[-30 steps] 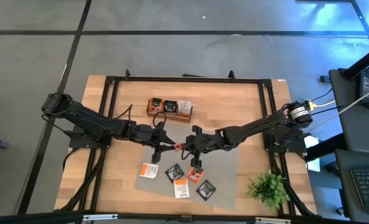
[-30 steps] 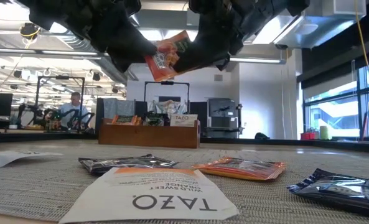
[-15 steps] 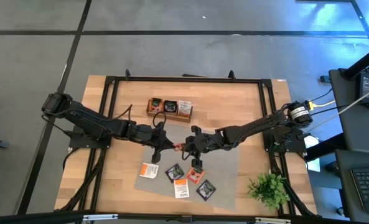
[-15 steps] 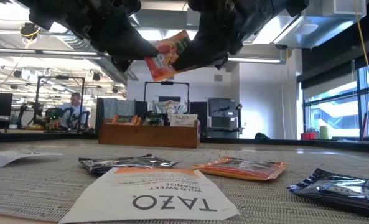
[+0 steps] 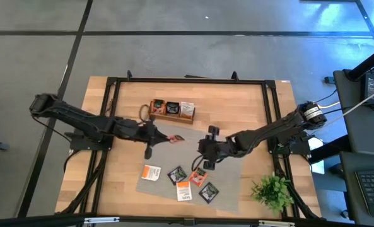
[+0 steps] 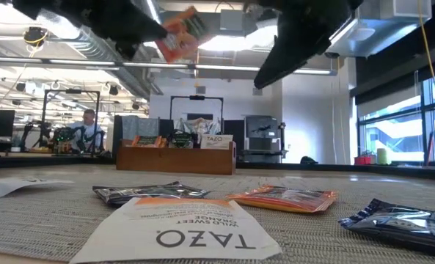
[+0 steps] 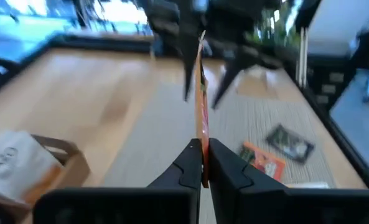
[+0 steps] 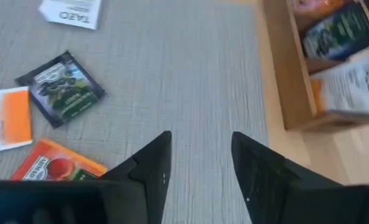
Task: Pick & Place Tea
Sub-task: Put the orange tea bag into the left section of the wooden organizer
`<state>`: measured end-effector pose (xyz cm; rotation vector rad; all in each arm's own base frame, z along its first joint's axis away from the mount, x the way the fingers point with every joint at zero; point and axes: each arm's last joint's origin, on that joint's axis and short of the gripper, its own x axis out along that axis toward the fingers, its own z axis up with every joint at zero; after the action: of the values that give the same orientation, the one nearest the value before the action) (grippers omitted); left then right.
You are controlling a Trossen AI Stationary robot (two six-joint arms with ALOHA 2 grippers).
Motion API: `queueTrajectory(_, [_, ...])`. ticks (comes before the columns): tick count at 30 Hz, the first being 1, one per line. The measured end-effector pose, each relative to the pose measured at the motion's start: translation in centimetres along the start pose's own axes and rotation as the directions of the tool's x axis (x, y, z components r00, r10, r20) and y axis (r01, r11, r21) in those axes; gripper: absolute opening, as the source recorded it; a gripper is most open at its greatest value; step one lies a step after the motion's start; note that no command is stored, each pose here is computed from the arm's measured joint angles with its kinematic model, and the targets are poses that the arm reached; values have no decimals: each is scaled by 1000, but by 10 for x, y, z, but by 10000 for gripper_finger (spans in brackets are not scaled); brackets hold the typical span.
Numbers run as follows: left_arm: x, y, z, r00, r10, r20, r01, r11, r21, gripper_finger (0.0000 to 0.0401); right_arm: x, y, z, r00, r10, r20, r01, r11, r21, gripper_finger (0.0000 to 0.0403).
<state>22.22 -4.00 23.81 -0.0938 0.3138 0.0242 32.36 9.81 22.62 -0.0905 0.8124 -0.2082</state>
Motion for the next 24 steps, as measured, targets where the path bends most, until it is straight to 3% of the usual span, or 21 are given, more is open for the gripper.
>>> queueTrajectory(4, [-16, 3, -5, 983, -10, 182, 16, 999, -30, 11, 3, 3, 4, 997, 37, 64, -34, 999, -33, 170])
queueTrajectory(8, [-25, 4, -14, 939, -47, 342, 55, 998, -14, 10, 18, -6, 3, 966, 100, 239, -84, 993, -79, 170])
queueTrajectory(10, [-28, 4, -17, 911, -56, 408, 53, 998, 17, 10, 24, -15, 6, 911, 121, 393, -102, 992, -70, 170])
queueTrajectory(13, [-31, 5, -16, 873, -57, 484, 30, 998, 64, 10, 24, -32, 9, 789, 82, 608, -110, 994, 8, 170])
queueTrajectory(17, [-32, 3, -9, 820, -66, 568, -6, 992, 124, 10, 18, -48, 11, 649, 59, 759, -187, 979, 83, 170])
queueTrajectory(24, [-18, 1, -12, 788, -67, 612, -49, 984, 171, 10, 21, -44, 26, 593, 155, 790, -206, 978, -36, 170])
